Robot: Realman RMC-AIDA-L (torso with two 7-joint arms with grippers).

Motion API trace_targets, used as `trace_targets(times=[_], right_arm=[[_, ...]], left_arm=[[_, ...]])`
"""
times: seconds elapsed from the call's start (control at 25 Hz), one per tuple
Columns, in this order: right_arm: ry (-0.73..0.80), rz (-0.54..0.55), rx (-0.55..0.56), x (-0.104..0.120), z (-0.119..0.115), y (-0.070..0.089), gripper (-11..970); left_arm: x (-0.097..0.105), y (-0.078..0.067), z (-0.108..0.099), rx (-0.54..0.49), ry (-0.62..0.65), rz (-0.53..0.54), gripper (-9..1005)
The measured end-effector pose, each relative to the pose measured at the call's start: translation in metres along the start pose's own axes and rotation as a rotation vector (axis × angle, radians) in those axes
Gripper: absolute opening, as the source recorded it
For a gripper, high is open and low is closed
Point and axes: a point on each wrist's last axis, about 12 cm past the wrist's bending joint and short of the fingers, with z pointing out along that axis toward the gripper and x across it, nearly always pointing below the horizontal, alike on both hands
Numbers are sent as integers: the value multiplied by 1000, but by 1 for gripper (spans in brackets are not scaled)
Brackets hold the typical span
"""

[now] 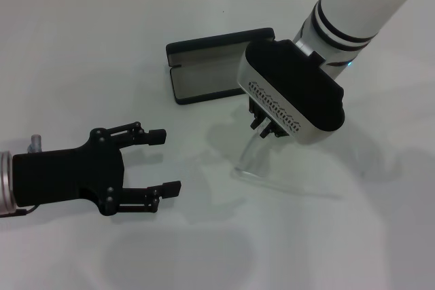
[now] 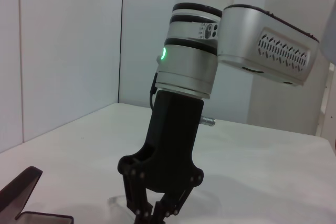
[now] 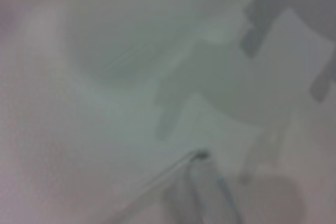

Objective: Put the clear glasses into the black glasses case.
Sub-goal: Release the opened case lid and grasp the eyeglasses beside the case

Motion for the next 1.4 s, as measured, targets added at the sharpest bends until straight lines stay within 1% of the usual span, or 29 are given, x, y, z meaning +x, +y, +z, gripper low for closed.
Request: trace_targets(times=[0.16,0.36,0.76,0.88,1.04,1.24,1.36,1.4], right_arm=[[0,-2,1,0,0,0,98],[-10,3,18,-2,-1,1,58],[5,48,84,3,-4,-3,33],[2,71,79,2,-5,-3,28],[20,118,63,0,-10,-8,25],[51,136,-6,3,-11,-2,192],[41,136,2,2,-11,-2,288],[39,135,8,2,-11,-2,302]], left_arm=[[0,0,0,0,0,-1,826],[1,0,0,-1,0,-2,822],[0,-1,-2,-4,2,2,814],[0,-1,-2,-2,2,-2,811],[-2,0,-2,0,2,-18,808],[-3,1,-1,3,1,-18,804],[-3,2,-1,2,1,-17,801],[-3,2,-1,2,1,-17,801]])
